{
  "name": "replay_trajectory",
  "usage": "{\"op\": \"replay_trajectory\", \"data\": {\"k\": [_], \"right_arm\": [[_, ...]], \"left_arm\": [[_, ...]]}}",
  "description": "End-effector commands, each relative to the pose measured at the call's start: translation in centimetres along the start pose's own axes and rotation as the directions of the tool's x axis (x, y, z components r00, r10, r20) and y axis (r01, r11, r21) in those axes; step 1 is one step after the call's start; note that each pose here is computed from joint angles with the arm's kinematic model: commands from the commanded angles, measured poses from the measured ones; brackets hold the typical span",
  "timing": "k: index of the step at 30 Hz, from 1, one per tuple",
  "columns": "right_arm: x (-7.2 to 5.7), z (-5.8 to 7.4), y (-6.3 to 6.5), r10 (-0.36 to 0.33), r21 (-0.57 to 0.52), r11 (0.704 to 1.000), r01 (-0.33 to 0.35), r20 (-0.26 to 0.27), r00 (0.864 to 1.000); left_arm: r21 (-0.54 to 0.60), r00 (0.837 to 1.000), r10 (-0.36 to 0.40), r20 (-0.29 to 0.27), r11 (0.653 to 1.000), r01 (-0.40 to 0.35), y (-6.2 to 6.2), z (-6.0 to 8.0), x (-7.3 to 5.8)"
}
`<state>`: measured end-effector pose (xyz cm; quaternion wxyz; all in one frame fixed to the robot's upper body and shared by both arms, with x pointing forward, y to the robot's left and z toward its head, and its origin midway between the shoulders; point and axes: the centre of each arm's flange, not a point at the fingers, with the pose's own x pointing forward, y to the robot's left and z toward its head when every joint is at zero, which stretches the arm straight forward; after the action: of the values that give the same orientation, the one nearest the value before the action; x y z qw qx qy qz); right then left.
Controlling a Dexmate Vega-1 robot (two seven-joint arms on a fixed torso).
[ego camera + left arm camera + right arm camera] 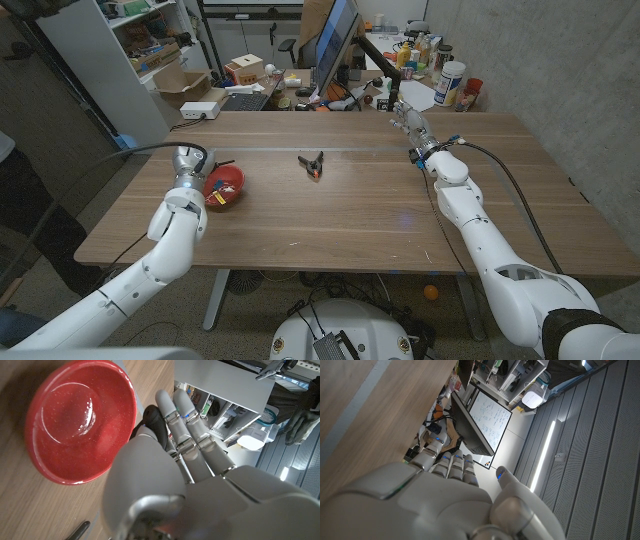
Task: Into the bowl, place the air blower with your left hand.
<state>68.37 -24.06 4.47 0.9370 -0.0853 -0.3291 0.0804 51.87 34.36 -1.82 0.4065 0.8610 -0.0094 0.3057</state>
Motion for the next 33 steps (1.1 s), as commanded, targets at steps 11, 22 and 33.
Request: {"op": "replay_trajectory", "data": {"k": [11,22,33], "right_arm": [[0.0,-0.3,0.2,-0.006,-0.001,1.0,0.006,-0.008,1.0],[-0.2,-0.4,-0.2,-0.013,-0.003,1.0,0.013,-0.011,1.0],[-0.1,-0.5,-0.5,-0.015,0.001,1.0,0.015,-0.011,1.0]], "left_arm": [[0.22,0.993,0.115,-0.018,0.969,-0.109,-3.2,1.6,0.3],[0.089,0.997,0.08,0.004,0.993,-0.08,-2.8,1.5,1.0],[0.185,0.997,0.071,0.023,0.98,-0.074,-2.8,2.9,1.3]]}}
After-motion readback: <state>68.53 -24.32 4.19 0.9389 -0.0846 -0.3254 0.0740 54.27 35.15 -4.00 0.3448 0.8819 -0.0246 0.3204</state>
